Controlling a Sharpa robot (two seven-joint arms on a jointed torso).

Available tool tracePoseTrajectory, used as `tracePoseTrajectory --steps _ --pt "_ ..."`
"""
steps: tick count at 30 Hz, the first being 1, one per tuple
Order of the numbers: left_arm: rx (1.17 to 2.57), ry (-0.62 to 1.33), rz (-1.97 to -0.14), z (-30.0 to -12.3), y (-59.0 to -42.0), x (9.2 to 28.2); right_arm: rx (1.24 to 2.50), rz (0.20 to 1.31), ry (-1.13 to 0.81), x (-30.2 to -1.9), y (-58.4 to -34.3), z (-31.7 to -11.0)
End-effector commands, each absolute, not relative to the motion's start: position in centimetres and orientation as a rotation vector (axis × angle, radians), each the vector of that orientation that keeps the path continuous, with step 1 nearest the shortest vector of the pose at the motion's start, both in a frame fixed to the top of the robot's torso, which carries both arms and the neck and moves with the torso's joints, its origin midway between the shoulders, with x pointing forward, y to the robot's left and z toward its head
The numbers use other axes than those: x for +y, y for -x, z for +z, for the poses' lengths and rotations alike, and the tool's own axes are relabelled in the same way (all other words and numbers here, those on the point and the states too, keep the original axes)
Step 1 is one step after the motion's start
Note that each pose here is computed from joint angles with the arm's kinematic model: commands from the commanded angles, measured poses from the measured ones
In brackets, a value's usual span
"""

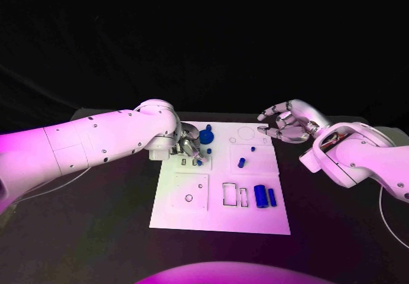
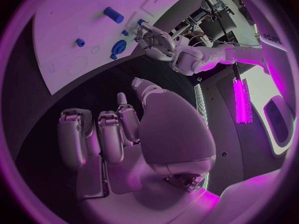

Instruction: Assemble the parts on the task board

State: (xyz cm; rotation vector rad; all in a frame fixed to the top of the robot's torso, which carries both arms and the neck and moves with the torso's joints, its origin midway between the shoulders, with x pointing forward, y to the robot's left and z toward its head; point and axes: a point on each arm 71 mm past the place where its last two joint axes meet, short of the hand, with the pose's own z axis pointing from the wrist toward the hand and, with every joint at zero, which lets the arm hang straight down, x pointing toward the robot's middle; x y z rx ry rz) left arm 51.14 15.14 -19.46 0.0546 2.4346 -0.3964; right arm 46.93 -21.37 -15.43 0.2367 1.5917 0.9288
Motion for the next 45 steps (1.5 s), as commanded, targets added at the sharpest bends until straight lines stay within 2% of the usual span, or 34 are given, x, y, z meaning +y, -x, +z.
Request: tracePoseTrajectory --steps 1,13,26,45 --pt "2.452 -0.046 -0.422 -19.5 -51.0 14.9 1.601 0.930 -0.217 -21.2 -46.9 -15.5" --pt "2.432 0.092 -0.518 -19.3 -51.1 15.2 1.604 0.928 -0.218 -21.3 -46.9 -15.6" --pt "2.345 0.251 -0.588 -19.0 -50.3 16.7 1.609 0.920 -0.222 -21.5 -47.0 -15.7" --pt "2.139 0.192 -0.503 -20.4 -48.0 18.1 1.611 0.915 -0.225 -21.8 -46.9 -15.7"
